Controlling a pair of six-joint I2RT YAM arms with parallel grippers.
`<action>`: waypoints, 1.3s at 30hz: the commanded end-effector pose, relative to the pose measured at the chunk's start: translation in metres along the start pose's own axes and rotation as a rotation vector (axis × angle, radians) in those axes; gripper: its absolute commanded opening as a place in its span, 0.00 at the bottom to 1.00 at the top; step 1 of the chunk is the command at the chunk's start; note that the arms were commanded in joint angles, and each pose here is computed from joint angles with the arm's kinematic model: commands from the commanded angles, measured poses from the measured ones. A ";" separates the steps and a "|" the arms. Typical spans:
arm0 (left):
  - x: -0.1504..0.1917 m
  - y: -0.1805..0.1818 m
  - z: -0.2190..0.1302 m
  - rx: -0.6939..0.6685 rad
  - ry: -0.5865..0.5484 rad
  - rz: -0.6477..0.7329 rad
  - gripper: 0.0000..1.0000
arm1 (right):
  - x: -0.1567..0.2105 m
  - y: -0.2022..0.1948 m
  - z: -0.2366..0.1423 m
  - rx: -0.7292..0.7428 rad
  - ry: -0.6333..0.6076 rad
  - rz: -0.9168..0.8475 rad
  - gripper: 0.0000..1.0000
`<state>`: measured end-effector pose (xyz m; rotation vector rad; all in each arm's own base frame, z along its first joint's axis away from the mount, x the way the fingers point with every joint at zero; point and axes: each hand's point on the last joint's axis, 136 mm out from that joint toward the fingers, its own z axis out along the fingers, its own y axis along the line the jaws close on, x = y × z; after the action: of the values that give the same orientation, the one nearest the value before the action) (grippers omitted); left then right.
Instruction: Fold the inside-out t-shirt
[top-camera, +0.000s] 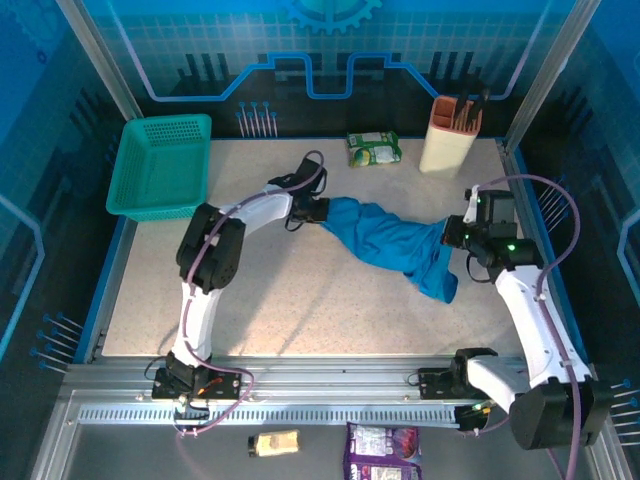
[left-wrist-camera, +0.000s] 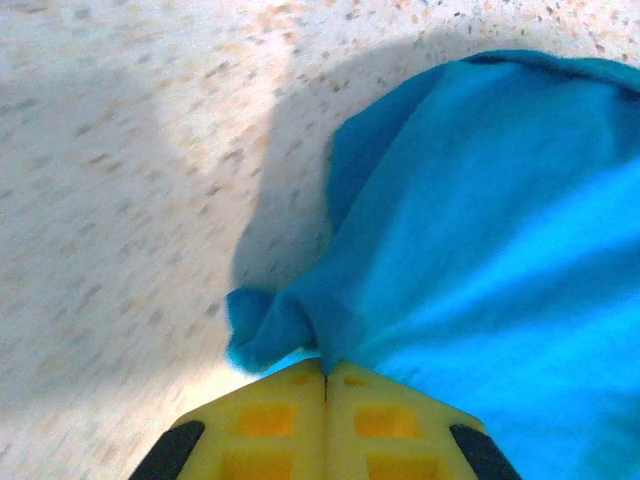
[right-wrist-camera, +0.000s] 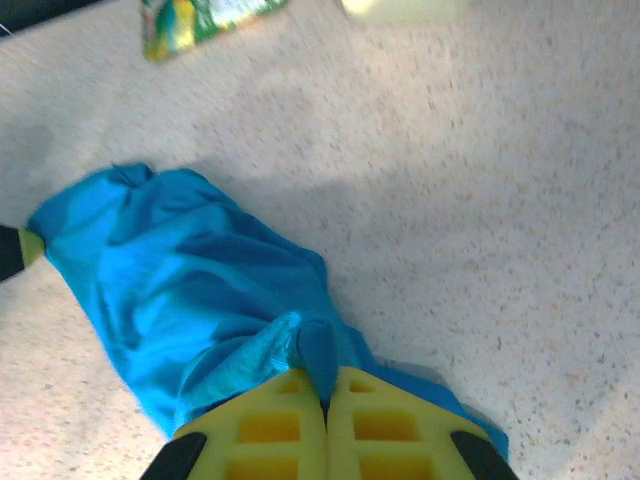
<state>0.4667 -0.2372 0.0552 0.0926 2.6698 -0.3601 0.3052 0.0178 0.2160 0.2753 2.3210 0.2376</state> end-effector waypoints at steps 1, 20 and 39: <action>-0.057 -0.011 -0.127 0.098 -0.270 -0.026 0.00 | -0.032 0.010 -0.051 -0.027 -0.119 -0.033 0.00; -0.057 0.054 -0.297 0.204 -0.475 -0.182 0.00 | -0.110 0.050 -0.101 -0.128 -0.241 -0.128 0.00; 0.014 0.006 -0.156 0.242 -0.113 -0.200 0.47 | 0.016 0.037 0.026 -0.080 0.237 -0.102 0.50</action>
<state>0.4104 -0.1639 0.2013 -0.1042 2.4772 -0.6340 0.3392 0.0394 0.2251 0.1259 2.4532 0.2740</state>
